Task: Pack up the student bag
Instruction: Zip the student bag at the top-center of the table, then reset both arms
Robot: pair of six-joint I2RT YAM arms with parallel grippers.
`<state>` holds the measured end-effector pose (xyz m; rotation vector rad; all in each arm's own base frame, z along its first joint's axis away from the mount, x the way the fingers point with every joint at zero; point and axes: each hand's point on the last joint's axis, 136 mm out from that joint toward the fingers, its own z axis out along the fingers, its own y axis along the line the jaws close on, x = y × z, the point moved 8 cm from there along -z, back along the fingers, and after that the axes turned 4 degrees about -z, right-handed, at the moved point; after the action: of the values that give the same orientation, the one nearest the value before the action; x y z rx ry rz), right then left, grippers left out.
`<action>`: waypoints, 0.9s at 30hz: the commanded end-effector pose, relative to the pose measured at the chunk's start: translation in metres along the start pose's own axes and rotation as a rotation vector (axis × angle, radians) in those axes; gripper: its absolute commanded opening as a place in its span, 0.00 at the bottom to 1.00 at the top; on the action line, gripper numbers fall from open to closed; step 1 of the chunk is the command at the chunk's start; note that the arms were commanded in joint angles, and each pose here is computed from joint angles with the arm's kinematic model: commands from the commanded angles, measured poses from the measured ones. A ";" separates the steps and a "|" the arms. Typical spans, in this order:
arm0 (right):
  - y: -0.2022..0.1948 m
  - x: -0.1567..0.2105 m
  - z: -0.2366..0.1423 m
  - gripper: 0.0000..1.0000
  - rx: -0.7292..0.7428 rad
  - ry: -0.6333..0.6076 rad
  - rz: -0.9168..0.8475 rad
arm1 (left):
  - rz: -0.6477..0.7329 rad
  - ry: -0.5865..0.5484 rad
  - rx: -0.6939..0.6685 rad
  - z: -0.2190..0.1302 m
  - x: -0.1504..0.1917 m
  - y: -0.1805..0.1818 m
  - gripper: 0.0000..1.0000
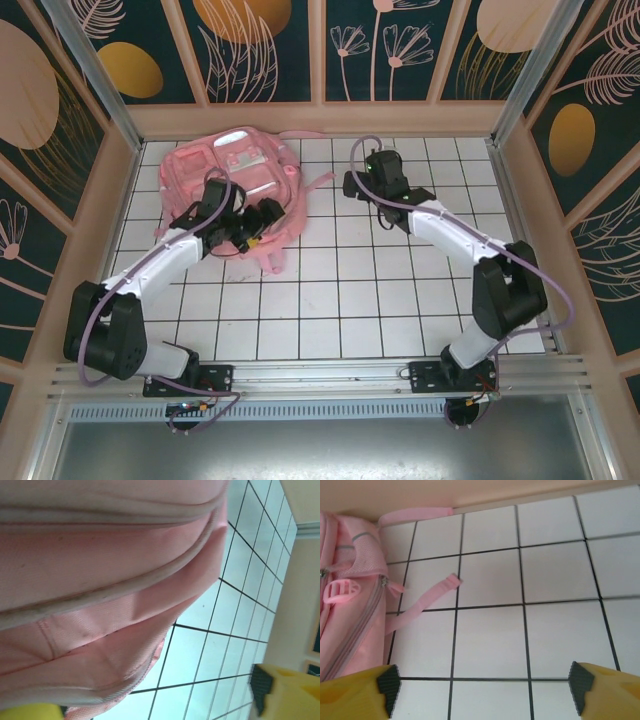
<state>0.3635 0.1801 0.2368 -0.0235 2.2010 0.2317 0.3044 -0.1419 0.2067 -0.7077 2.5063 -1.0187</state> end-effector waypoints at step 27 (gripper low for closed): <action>-0.127 0.040 -0.063 0.99 0.328 -0.296 -0.040 | 0.272 -1.096 -0.651 -0.110 -0.123 0.064 0.98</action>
<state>0.2992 0.0656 0.2190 0.1050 1.9932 -0.0318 0.3388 0.0054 0.2407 -0.7417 2.0501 0.1073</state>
